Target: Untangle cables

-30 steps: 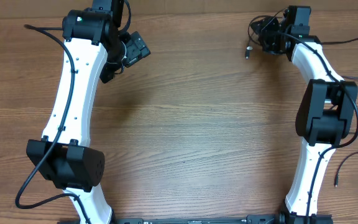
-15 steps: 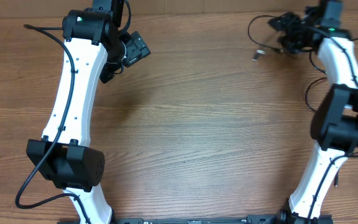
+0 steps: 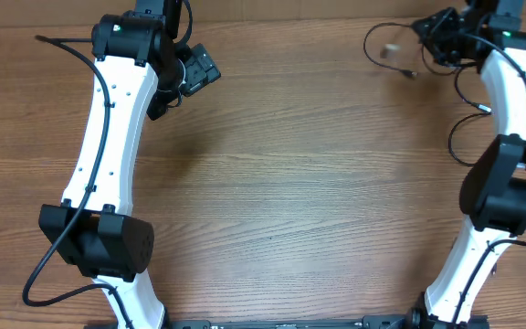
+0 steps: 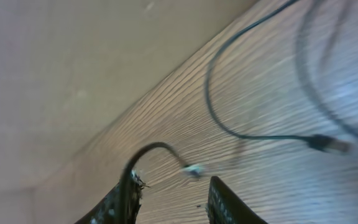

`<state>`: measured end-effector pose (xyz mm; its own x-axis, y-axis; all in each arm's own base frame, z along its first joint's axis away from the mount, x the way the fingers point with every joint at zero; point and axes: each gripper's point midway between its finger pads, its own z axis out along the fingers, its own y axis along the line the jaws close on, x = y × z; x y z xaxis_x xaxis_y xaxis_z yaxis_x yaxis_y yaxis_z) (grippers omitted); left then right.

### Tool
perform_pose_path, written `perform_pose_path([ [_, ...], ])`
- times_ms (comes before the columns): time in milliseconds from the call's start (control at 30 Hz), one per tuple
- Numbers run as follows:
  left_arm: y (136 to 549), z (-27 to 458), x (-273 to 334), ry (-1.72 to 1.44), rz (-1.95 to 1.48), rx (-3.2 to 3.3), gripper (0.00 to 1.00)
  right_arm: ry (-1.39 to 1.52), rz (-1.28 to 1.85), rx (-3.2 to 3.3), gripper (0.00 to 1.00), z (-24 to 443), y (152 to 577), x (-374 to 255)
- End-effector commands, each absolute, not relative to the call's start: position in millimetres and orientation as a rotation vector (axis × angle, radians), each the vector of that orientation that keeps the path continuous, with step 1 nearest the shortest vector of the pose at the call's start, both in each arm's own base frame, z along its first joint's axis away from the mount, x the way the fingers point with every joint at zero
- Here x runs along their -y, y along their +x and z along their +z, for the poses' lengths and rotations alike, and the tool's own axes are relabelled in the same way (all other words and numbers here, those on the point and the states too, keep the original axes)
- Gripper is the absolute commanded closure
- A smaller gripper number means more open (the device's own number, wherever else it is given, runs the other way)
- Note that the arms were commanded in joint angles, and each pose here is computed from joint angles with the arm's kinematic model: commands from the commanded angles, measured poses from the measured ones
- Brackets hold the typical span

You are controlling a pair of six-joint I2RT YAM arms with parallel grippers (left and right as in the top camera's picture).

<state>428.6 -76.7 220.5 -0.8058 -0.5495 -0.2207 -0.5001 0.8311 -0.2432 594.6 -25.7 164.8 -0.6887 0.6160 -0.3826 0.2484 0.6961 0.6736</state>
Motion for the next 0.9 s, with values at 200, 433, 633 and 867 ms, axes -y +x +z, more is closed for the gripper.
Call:
perform_pose_path([
  [200, 428, 215, 87, -0.764, -0.233, -2.748, 0.00, 0.589, 0.478, -2.317, 0.33, 156, 608, -33],
  [433, 428, 216, 91, -0.752, -0.237, -2.747, 0.00, 0.615, 0.443, -2.362, 0.00, 146, 599, -34],
  [633, 429, 216, 92, -0.750, -0.239, -2.745, 0.00, 0.479, 0.669, -2.502, 0.00, 138, 573, -71],
  [867, 427, 215, 91, -0.751, -0.235, -2.751, 0.00, 0.796, 1.496, -2.504, 0.00, 180, 540, -139],
])
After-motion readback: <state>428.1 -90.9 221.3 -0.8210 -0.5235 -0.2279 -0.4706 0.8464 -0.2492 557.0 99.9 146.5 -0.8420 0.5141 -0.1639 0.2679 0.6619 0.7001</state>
